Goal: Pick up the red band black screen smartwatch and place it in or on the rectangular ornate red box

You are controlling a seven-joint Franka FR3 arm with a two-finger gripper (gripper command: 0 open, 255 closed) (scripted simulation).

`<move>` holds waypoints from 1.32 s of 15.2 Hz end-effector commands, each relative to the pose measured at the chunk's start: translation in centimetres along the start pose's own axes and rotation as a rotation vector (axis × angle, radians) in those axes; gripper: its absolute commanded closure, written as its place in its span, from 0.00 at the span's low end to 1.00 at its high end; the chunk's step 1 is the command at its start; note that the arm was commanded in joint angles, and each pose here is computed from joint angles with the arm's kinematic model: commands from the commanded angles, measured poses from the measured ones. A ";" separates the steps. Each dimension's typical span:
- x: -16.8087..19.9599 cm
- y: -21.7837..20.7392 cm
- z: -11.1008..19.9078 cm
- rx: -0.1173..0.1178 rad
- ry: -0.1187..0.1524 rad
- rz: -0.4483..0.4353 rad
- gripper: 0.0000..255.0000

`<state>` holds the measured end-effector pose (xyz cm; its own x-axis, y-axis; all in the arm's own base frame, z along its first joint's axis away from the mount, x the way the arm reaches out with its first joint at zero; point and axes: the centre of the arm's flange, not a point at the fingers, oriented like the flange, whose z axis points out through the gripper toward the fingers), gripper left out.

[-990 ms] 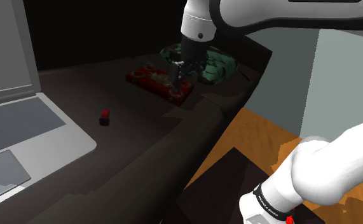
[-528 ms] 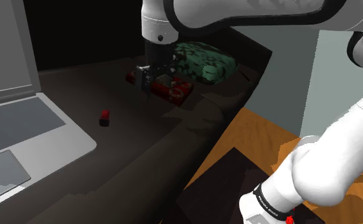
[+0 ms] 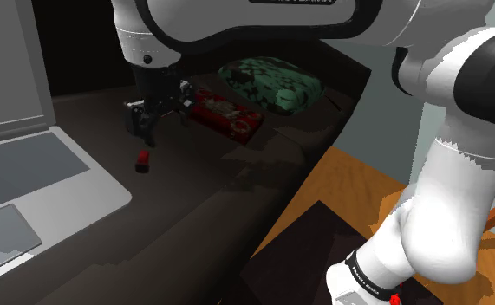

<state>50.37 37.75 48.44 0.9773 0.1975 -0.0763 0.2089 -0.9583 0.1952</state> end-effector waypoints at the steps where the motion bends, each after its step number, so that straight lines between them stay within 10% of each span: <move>1: 1.2 -2.4 0.2 -0.005 -0.010 -0.015 0.00; 20: 3.2 -6.1 4.7 -0.012 -0.025 -0.041 0.00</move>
<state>52.01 43.30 42.45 0.9667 0.2316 -0.1092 0.2497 -0.9468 0.2031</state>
